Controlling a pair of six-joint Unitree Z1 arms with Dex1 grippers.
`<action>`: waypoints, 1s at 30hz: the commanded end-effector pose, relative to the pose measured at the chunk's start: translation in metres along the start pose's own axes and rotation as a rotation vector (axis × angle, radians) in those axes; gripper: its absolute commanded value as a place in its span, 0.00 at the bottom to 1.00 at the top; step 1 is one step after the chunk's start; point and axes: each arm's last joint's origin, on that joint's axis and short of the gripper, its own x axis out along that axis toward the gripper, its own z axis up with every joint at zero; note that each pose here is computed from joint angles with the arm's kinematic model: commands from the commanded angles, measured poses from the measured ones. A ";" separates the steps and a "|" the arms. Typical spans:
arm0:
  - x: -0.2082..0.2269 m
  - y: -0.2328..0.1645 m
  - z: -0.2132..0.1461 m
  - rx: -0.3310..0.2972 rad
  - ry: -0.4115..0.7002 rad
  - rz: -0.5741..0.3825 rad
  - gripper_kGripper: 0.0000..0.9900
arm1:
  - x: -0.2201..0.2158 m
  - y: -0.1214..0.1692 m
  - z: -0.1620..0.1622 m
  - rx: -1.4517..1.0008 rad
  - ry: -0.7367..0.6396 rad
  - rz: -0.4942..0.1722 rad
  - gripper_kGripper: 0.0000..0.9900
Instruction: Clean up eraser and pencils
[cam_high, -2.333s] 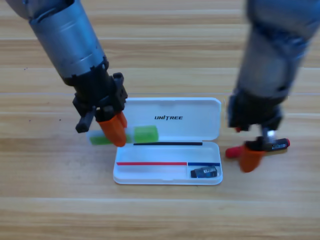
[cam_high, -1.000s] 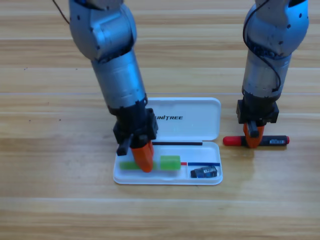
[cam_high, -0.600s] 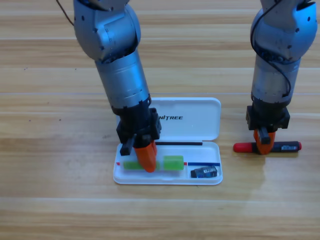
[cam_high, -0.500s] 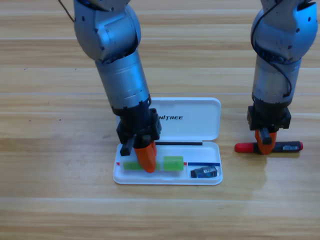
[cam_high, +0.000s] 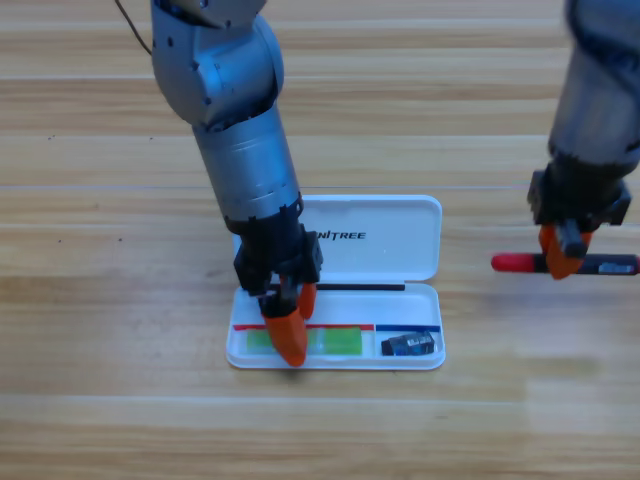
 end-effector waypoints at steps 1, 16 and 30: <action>0.020 0.001 0.004 -0.010 0.032 -0.031 1.00 | -0.023 0.032 0.011 -0.046 -0.055 0.016 0.00; -0.181 -0.116 -0.045 0.032 -0.131 0.275 1.00 | -0.005 0.039 0.089 -0.101 -0.046 0.038 0.00; -0.201 -0.165 -0.185 -0.150 -0.304 0.575 1.00 | 0.059 0.013 0.173 -0.113 -0.024 0.044 0.00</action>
